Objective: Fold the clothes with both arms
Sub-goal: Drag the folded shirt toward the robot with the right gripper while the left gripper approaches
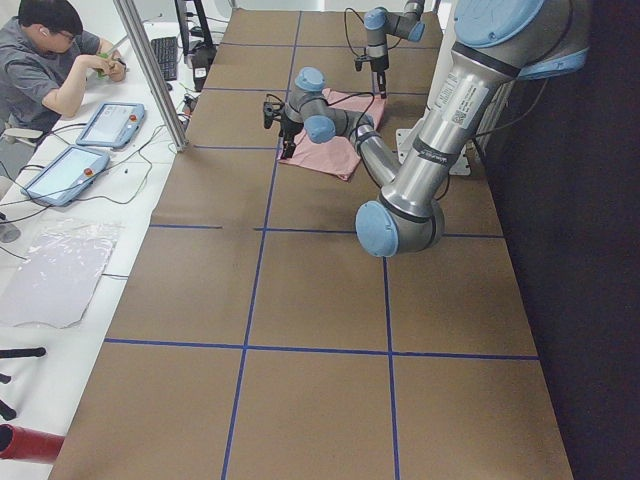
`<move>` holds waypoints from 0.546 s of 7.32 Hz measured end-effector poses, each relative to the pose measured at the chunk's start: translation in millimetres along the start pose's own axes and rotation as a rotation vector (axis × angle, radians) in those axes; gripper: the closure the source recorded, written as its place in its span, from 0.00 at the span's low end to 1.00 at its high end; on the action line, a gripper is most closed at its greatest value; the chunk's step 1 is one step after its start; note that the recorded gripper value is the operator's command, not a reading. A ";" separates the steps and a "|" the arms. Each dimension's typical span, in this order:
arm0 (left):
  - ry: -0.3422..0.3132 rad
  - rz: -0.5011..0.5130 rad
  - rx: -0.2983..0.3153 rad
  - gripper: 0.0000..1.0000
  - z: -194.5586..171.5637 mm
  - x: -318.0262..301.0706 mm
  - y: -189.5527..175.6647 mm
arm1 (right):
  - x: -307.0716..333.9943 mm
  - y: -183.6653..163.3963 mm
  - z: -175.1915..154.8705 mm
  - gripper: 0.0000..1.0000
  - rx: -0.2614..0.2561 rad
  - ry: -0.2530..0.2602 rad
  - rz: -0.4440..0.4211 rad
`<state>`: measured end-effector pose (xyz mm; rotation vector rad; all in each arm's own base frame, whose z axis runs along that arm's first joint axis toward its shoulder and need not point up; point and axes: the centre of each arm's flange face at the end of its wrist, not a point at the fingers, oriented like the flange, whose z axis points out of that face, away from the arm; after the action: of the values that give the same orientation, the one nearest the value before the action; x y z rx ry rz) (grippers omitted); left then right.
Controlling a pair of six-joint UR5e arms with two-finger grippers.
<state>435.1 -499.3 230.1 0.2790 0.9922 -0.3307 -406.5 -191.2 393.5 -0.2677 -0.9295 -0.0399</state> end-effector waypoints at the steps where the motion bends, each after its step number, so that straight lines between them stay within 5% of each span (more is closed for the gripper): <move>1: 0.004 0.005 -0.006 0.00 -0.3 0.9 5.7 | -5.5 27.6 10.6 0.00 -0.044 0.008 0.018; 3: 0.020 0.018 -0.029 0.00 -2.7 8.4 23.7 | -15.9 44.7 11.7 0.00 -0.059 -0.005 0.049; 4: 0.025 0.002 -0.065 0.00 -6.8 17.9 48.3 | -25.0 27.7 -2.8 0.00 -0.014 -0.044 0.070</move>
<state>458.1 -455.1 215.2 0.2260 1.0251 -0.2933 -415.2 -167.1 366.1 -0.3152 -0.9633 0.0243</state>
